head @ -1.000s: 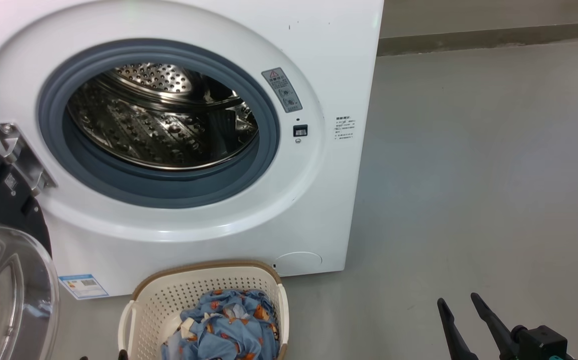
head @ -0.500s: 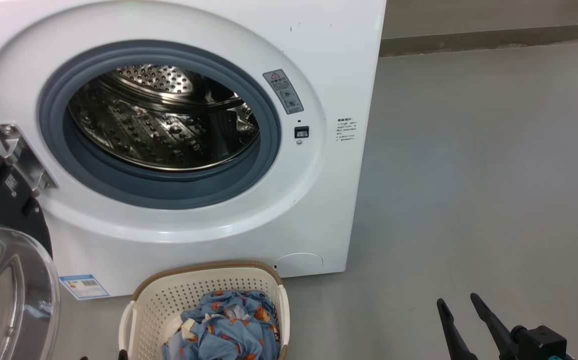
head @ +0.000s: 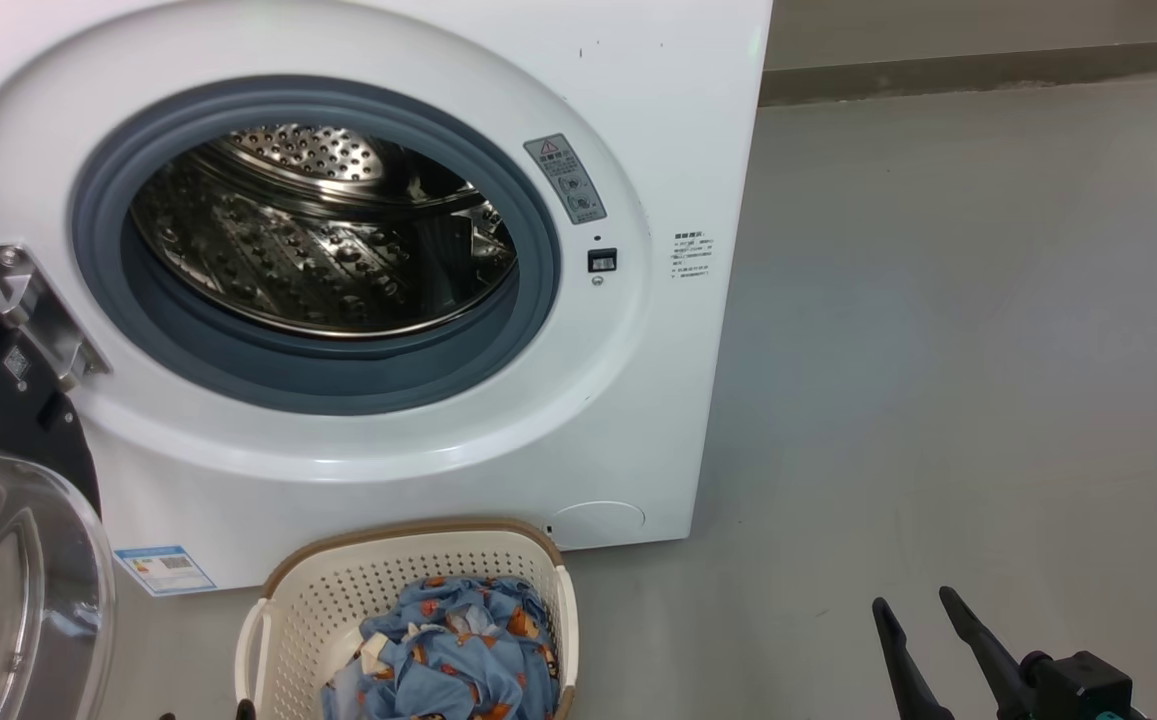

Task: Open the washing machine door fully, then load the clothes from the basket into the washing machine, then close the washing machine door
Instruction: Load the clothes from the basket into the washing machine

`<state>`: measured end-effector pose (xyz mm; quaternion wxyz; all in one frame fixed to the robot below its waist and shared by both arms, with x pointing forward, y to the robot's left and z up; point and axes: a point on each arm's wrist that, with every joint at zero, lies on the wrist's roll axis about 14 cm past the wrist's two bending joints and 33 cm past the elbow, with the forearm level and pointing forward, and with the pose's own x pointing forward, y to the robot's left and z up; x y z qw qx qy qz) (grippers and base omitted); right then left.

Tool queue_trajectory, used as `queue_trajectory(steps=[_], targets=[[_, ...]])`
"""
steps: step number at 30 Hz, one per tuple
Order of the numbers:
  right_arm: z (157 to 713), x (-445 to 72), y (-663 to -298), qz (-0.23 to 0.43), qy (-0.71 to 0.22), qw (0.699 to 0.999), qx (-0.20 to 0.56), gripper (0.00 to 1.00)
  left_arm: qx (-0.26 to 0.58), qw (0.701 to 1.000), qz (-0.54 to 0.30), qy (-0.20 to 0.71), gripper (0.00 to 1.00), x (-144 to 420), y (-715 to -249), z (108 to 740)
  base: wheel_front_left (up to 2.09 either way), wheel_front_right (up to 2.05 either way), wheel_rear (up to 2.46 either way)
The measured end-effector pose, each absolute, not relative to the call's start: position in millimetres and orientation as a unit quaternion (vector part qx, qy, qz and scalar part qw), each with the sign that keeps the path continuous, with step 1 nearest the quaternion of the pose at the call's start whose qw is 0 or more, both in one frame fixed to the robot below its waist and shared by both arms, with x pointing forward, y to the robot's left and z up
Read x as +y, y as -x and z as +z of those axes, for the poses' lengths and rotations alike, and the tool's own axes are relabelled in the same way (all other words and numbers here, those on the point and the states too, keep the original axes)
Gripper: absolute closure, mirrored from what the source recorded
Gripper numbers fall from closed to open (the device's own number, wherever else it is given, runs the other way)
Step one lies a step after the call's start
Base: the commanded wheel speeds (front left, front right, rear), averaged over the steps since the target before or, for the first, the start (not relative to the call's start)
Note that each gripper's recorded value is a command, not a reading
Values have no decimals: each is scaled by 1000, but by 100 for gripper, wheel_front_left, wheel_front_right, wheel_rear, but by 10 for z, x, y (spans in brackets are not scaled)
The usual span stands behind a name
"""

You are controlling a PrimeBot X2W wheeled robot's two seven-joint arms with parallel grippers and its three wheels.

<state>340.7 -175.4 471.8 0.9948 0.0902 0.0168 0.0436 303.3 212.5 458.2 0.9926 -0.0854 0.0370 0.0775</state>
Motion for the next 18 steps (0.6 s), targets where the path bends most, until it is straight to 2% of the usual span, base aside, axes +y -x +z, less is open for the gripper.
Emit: queue_trajectory(steps=[8,14,18], targets=[[4661,-1776,-3394,38,-92,995,26,0,55,993,61,83,0,2032,-3074,4489,0,0,0],[4602,-1803,-3465,30,-95,994,35,0,128,989,34,66,0,1862,-3112,4127,0,0,0],[4607,-1819,-3588,27,-96,995,33,0,150,986,12,70,0,1730,-3328,4010,0,0,0]])
